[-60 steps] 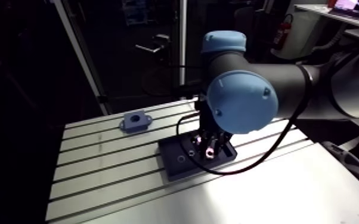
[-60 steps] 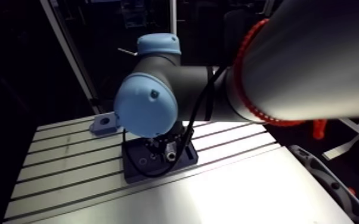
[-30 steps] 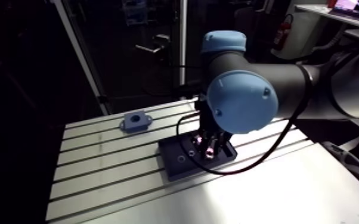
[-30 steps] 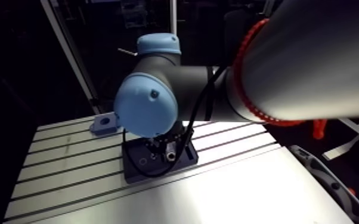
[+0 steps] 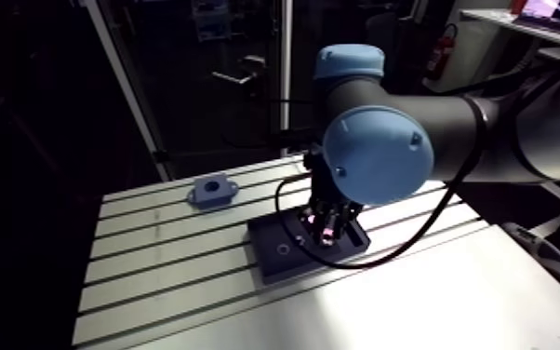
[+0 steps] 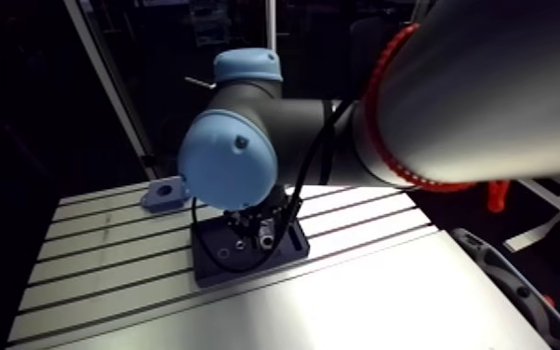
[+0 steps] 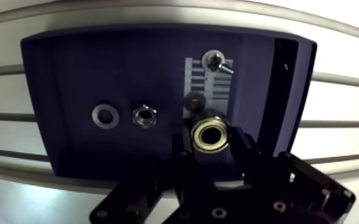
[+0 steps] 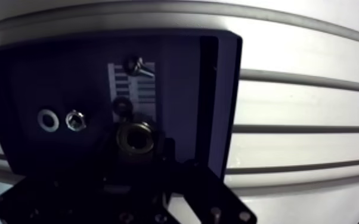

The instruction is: Pick up the bearing and press it into the housing until flush.

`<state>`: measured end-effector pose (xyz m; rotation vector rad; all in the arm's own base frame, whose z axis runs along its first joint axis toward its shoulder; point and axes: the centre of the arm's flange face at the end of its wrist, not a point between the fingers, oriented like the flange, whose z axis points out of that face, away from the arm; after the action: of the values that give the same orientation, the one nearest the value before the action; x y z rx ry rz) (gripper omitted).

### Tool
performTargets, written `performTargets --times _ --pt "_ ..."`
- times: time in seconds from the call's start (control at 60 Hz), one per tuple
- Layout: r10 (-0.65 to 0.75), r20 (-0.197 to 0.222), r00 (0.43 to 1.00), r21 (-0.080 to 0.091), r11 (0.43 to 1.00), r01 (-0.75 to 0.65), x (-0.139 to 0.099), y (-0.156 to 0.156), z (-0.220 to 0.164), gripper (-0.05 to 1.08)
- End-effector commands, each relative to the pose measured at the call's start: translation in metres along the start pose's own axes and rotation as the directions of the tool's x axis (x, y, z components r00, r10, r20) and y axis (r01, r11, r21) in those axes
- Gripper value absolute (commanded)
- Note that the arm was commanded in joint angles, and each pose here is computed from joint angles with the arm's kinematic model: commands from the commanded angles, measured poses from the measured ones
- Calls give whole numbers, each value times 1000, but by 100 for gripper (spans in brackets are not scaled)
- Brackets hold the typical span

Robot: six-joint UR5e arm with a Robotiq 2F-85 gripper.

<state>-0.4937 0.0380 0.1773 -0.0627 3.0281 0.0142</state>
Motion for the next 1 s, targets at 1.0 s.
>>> performTargets --times 1.0 --pt "-24 -30 999 -27 999 24 77 -77 -128 59"
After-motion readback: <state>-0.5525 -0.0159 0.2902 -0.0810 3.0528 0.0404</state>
